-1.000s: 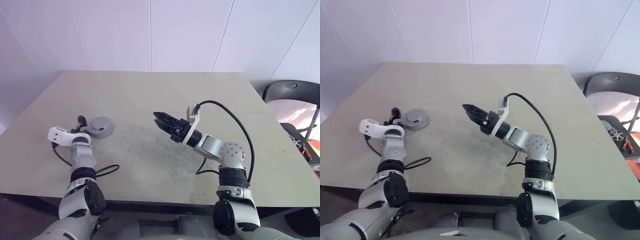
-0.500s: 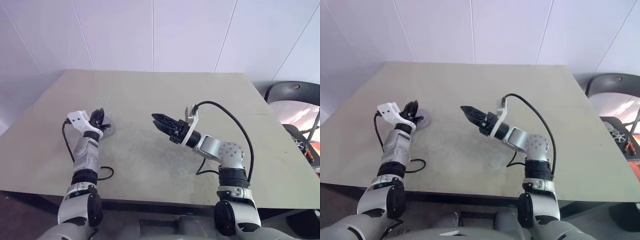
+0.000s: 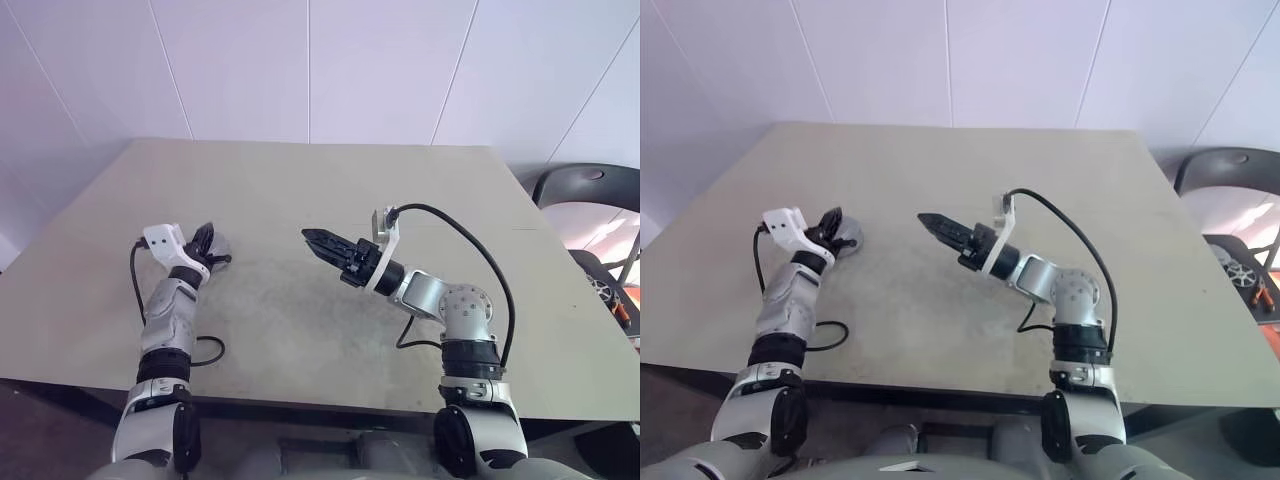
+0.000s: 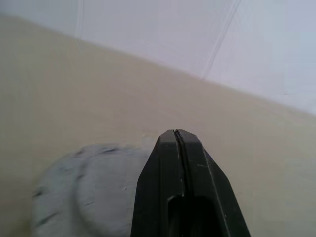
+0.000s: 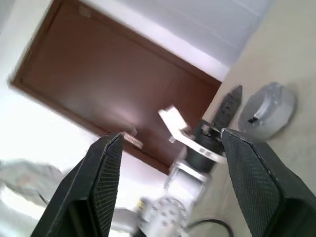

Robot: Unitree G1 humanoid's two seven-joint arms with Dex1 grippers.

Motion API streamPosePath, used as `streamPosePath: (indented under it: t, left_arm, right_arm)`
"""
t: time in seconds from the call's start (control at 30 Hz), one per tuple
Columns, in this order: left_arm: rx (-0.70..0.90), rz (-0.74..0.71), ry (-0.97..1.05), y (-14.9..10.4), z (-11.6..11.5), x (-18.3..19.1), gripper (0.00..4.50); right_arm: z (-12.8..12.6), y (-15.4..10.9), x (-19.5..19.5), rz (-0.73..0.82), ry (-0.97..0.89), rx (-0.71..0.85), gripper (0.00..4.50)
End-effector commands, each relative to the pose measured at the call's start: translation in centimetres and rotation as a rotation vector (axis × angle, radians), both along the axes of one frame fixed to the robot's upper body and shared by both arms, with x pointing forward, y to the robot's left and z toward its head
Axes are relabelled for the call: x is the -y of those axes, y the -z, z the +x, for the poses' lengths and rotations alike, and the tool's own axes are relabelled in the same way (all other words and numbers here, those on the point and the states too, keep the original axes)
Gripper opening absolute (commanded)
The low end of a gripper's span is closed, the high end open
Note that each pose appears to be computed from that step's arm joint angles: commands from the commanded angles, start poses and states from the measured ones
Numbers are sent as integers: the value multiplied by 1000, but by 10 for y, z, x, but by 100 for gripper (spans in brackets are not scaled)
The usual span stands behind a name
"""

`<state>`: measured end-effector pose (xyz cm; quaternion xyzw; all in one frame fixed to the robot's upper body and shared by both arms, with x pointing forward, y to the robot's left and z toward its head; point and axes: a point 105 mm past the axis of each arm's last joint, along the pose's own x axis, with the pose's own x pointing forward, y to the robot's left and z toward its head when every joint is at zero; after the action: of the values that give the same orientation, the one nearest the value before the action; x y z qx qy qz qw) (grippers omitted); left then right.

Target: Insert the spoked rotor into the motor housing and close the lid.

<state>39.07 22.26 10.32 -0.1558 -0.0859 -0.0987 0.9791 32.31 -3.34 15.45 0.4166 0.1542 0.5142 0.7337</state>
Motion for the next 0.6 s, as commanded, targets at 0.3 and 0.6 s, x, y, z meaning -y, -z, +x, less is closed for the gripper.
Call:
streamPosePath:
  t: [0.3,0.6]
  left_arm:
    - [198,230,470,-54,-57,29,40]
    - [106,341,625,-43,-85,27,343]
  right_arm:
    - [32,16,44,-654,264,595,390]
    - [21,24,68,-681,221,611,450]
